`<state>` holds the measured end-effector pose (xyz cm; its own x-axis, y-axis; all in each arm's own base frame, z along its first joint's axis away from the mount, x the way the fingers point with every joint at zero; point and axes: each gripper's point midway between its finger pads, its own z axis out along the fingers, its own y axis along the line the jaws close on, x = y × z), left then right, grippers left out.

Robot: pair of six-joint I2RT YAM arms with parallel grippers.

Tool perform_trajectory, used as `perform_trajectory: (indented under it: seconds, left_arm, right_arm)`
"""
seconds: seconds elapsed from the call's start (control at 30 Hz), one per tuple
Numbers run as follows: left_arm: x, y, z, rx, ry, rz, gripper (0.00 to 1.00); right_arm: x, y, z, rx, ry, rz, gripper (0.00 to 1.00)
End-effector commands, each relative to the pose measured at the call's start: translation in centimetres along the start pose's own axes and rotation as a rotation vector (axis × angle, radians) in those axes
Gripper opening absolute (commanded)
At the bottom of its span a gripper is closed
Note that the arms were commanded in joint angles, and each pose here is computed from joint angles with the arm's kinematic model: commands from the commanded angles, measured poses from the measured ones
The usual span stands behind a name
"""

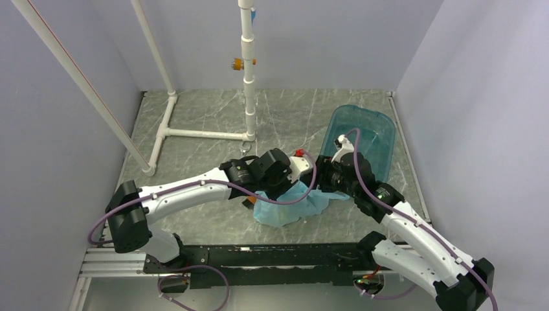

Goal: Take the fake fruits out of the plastic bag

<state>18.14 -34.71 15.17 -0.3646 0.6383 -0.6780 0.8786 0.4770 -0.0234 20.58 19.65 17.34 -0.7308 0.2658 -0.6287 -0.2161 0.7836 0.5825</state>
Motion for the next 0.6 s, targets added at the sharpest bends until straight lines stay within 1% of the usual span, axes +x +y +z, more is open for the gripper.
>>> perform_trajectory:
  seconds: [0.0,0.2,0.3,0.37,0.43,0.47,0.5,0.57]
  left_arm:
    - [-2.3,0.6,-1.8,-0.038,-0.093,0.021,0.00]
    - [-2.2,0.5,-2.2,-0.033,-0.105,0.014,0.00]
    - [-2.2,0.6,-2.3,-0.040,-0.104,0.017,0.00]
    - [-2.4,0.6,-2.3,-0.038,-0.107,0.017,0.00]
    - [-2.3,0.5,-2.2,-0.035,-0.103,0.015,0.00]
    - [-2.3,0.5,-2.2,-0.033,-0.103,0.016,0.00]
    - [-2.3,0.5,-2.2,-0.031,-0.103,0.017,0.00]
    - [-2.4,0.5,-2.2,-0.032,-0.105,0.016,0.00]
  right_arm:
    - [-2.6,0.9,0.0,0.015,-0.058,-0.035,0.59]
    - [-2.3,1.6,2.7,-0.009,-0.019,-0.006,0.60]
    - [-0.8,0.8,4.0,0.075,0.017,-0.036,0.63]
    - [-0.1,0.6,4.2,0.128,0.014,-0.069,0.66]
    - [0.3,0.2,4.1,0.169,-0.005,-0.074,0.67]
    - [0.3,-0.2,4.0,0.197,-0.020,-0.068,0.66]
    - [0.4,-0.6,3.9,0.224,-0.032,-0.062,0.63]
    - [0.3,-1.3,3.6,0.253,-0.061,-0.043,0.48]
